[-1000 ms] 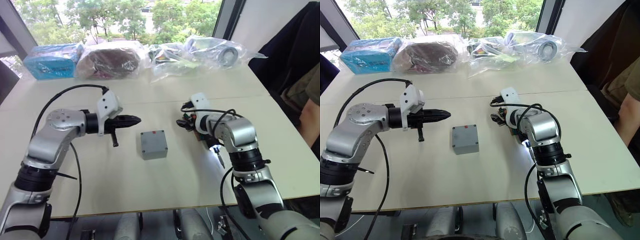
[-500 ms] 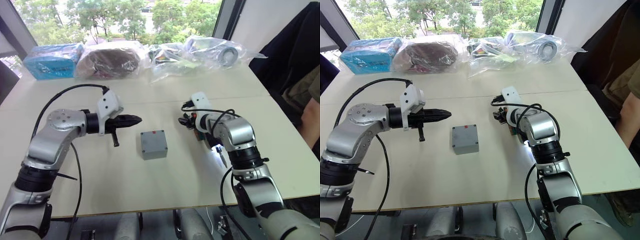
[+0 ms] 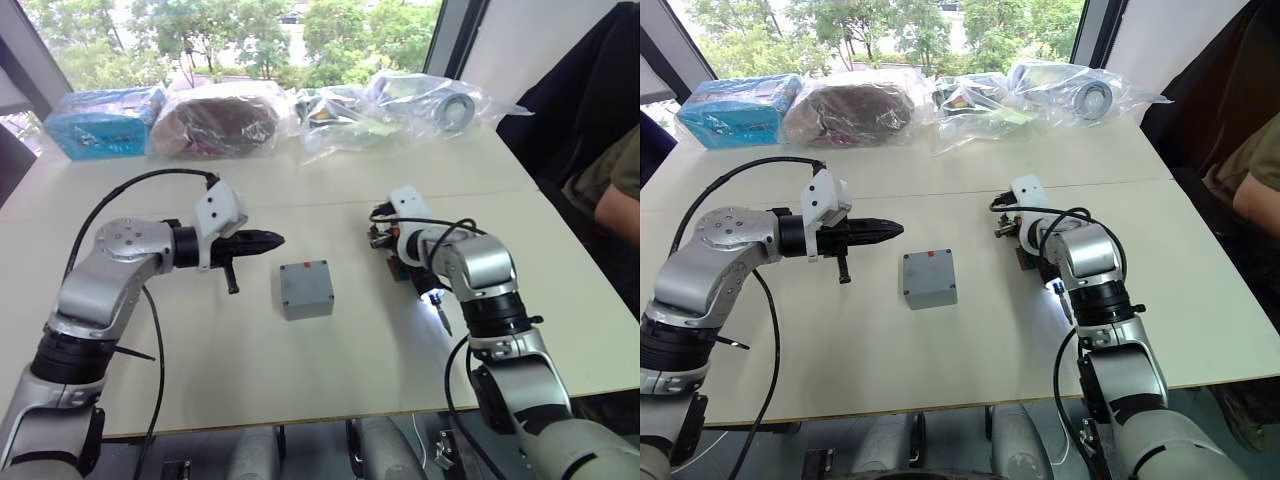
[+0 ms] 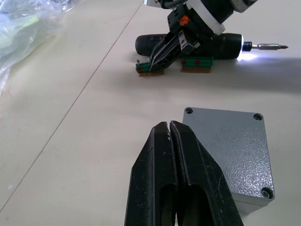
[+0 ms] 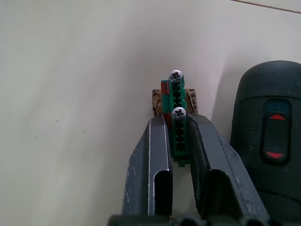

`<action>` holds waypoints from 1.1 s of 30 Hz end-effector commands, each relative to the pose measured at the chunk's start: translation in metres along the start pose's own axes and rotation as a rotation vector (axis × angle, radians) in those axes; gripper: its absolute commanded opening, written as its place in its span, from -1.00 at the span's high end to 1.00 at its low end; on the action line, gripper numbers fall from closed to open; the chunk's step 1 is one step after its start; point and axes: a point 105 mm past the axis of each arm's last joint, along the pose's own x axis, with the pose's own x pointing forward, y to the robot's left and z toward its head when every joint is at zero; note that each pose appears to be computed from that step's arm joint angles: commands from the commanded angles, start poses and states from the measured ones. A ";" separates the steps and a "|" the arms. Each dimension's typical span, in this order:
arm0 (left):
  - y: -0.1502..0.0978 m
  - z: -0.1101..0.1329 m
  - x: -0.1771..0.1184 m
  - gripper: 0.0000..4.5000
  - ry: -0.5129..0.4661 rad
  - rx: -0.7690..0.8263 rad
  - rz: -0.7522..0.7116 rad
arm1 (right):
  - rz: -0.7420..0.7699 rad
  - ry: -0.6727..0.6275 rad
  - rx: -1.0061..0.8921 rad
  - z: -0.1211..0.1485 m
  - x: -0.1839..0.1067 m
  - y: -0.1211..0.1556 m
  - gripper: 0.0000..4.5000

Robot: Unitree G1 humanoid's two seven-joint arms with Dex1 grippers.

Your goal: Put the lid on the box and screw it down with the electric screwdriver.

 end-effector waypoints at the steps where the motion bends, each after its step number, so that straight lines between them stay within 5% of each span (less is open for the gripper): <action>1: 0.001 0.013 -0.001 1.00 -0.029 0.058 0.004 | 0.051 -0.040 -0.014 0.011 -0.009 0.011 0.98; 11: 0.002 0.012 -0.002 1.00 -0.025 0.059 0.004 | 0.119 -0.039 -0.040 0.009 -0.010 0.035 0.98; 24: 0.001 0.012 -0.003 1.00 -0.023 0.056 0.010 | 0.088 -0.030 -0.069 0.001 0.000 0.030 0.98; 29: 0.001 0.012 -0.003 1.00 -0.020 0.055 0.009 | 0.081 -0.028 -0.066 0.001 0.000 0.027 0.02; 33: 0.001 0.012 -0.003 1.00 -0.019 0.055 0.007 | 0.082 -0.050 -0.052 0.008 -0.004 0.025 -0.07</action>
